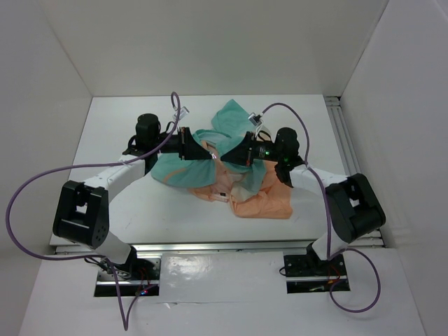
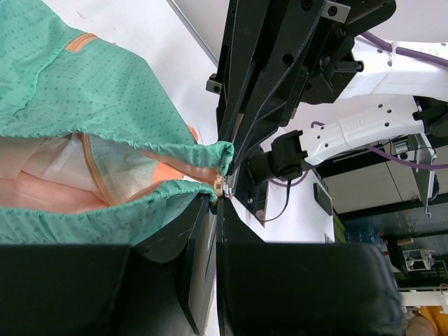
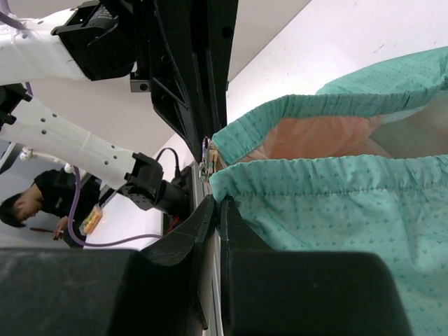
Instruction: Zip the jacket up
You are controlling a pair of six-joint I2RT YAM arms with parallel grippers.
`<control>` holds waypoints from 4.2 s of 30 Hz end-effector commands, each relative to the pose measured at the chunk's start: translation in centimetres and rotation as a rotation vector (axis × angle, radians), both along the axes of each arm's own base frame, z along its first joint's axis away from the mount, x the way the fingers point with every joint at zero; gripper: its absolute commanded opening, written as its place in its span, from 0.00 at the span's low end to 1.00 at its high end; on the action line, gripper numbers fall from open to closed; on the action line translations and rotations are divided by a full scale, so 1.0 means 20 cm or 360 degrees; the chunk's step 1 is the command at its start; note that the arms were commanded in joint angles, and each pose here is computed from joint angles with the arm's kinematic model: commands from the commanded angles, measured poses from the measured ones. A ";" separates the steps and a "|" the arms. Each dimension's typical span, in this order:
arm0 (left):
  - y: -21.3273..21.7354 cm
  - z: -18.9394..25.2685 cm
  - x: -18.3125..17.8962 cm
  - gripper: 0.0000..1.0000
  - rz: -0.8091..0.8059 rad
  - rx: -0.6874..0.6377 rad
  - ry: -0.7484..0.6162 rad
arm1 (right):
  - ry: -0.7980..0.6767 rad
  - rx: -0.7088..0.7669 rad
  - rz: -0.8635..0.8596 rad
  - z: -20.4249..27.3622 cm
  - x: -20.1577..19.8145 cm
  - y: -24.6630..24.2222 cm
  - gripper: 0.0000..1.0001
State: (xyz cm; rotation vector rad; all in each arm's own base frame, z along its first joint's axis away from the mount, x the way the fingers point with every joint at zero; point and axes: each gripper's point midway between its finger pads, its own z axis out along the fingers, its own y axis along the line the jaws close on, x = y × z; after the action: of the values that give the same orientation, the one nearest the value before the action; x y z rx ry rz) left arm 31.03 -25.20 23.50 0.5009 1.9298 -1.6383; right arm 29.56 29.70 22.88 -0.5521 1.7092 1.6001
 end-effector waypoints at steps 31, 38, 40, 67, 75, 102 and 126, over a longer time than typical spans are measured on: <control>0.00 0.06 -0.05 0.00 -0.0071 -0.0024 -0.0134 | -0.0144 0.0095 0.0066 0.13 0.01 0.02 0.00; -0.01 0.07 -0.05 0.00 -0.0069 -0.0030 -0.0134 | -0.0147 0.0096 0.0066 0.12 0.03 0.03 0.00; -0.01 0.07 -0.05 0.00 -0.0069 -0.0030 -0.0134 | -0.0132 0.0098 0.0067 0.12 0.03 0.03 0.00; 0.00 0.05 -0.05 0.00 -0.0073 -0.0016 -0.0146 | -0.0134 0.0117 0.0129 0.14 0.03 0.06 0.00; 0.00 0.07 -0.05 0.00 -0.0089 -0.0017 -0.0158 | -0.0111 0.0129 0.0132 0.13 0.01 0.05 0.00; 0.02 0.11 0.00 0.00 -0.0027 -0.0028 -0.0178 | -0.0039 0.0102 0.0175 0.06 -0.05 0.04 0.00; 0.02 0.11 -0.01 0.00 -0.0039 -0.0041 -0.0165 | -0.0057 0.0091 0.0187 0.06 -0.03 0.05 0.00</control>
State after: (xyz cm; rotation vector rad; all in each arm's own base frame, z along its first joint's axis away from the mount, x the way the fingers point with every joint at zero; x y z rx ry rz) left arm 30.99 -24.85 23.05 0.5046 1.9355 -1.6329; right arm 29.06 30.38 22.86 -0.5935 1.7017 1.7227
